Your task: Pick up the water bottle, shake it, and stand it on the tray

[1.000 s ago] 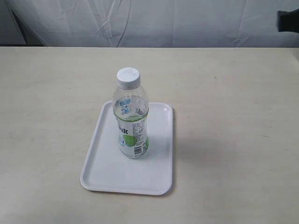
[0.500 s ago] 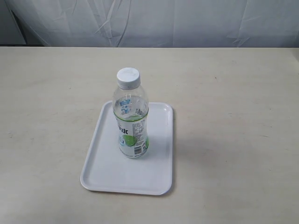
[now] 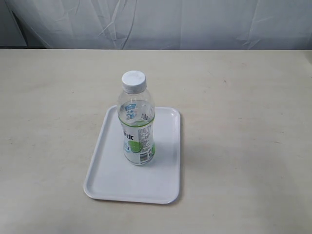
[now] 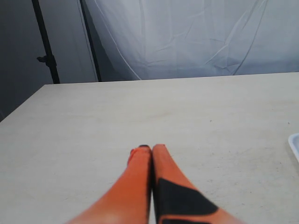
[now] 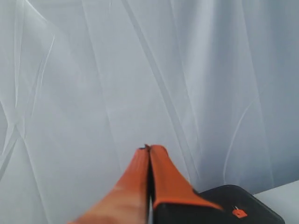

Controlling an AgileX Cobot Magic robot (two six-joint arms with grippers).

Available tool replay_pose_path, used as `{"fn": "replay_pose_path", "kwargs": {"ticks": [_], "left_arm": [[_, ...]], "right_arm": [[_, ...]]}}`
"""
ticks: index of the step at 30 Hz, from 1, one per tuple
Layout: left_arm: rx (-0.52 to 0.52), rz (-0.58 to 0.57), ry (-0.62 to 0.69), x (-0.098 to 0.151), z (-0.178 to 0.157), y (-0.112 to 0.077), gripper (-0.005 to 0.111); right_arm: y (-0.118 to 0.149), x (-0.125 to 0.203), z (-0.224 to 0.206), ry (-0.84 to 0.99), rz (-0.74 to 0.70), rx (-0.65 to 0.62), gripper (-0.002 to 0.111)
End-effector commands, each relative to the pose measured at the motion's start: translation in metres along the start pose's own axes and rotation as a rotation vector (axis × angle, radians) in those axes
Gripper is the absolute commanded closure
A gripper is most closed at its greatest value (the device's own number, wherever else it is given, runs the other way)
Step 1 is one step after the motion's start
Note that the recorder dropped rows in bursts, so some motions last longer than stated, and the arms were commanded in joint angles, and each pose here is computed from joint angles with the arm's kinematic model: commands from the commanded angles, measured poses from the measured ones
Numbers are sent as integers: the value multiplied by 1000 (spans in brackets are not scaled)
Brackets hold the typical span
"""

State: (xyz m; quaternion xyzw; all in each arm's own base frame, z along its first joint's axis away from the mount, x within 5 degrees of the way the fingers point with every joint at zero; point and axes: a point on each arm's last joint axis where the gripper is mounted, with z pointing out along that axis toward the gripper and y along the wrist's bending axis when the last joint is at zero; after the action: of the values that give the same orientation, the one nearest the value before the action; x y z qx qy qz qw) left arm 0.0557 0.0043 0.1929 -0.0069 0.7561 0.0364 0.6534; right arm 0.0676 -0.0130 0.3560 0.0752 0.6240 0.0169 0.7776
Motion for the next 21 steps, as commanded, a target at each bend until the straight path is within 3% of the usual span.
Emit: {"fn": "replay_pose_path", "kwargs": {"ticks": [1, 5, 10, 16, 21], "left_arm": [[-2, -7, -7, 0, 0, 0, 107], [-2, -7, -7, 0, 0, 0, 107], [-2, -7, -7, 0, 0, 0, 107], [-2, -7, -7, 0, 0, 0, 107], [-2, -7, -7, 0, 0, 0, 107]], "right_arm": [[-3, 28, -21, -25, 19, -20, 109], [3, 56, -22, 40, 54, -109, 109], [16, 77, -25, 156, -64, -267, 109], [7, 98, -32, 394, -28, -166, 109], [0, 103, -43, 447, -53, -89, 109]]}}
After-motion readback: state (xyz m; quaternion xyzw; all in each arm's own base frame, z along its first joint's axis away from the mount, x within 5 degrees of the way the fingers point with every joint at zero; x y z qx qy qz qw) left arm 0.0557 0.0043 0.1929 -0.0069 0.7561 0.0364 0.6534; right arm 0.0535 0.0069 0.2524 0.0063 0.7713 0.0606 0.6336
